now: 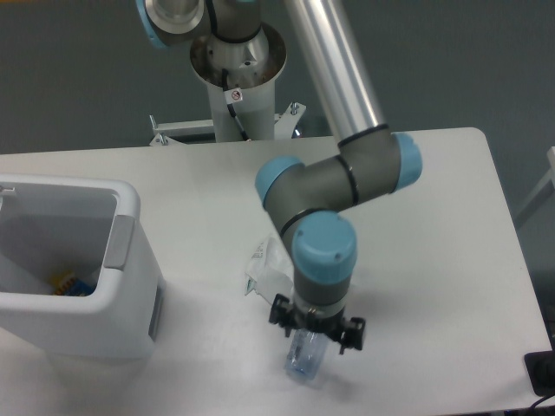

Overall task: Place the trash in the trash can
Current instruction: 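Move the gripper over the clear water bottle and lower onto it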

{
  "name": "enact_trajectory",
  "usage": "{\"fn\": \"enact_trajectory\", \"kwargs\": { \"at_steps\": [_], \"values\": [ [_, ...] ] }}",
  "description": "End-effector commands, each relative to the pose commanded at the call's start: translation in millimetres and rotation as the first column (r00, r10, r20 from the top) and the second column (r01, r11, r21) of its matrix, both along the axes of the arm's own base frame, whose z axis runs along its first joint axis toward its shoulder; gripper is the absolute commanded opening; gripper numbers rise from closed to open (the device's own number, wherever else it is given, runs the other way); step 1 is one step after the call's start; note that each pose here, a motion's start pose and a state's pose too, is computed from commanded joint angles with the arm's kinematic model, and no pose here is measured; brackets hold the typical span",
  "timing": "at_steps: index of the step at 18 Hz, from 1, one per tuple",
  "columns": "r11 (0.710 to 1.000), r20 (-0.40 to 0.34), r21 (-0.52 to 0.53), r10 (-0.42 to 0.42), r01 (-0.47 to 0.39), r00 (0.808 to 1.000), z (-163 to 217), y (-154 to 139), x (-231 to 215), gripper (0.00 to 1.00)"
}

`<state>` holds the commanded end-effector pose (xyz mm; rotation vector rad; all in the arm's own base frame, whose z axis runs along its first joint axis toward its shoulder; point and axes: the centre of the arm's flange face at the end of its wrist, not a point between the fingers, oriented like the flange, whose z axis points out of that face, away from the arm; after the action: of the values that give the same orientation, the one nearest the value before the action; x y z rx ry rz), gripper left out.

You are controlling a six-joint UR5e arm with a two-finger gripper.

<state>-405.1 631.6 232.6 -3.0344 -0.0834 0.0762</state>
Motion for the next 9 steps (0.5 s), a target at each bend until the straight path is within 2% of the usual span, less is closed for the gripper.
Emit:
{"fn": "enact_trajectory", "kwargs": {
  "at_steps": [7, 9],
  "values": [
    [0.999, -0.005, -0.036, 0.018, -0.018, 1.0, -22.8, 8.1, -5.5, 1.0],
    [0.997, -0.027, -0.076, 0.007, -0.009, 1.0, -34.2, 11.9, 0.7, 1.0]
  ]
}}
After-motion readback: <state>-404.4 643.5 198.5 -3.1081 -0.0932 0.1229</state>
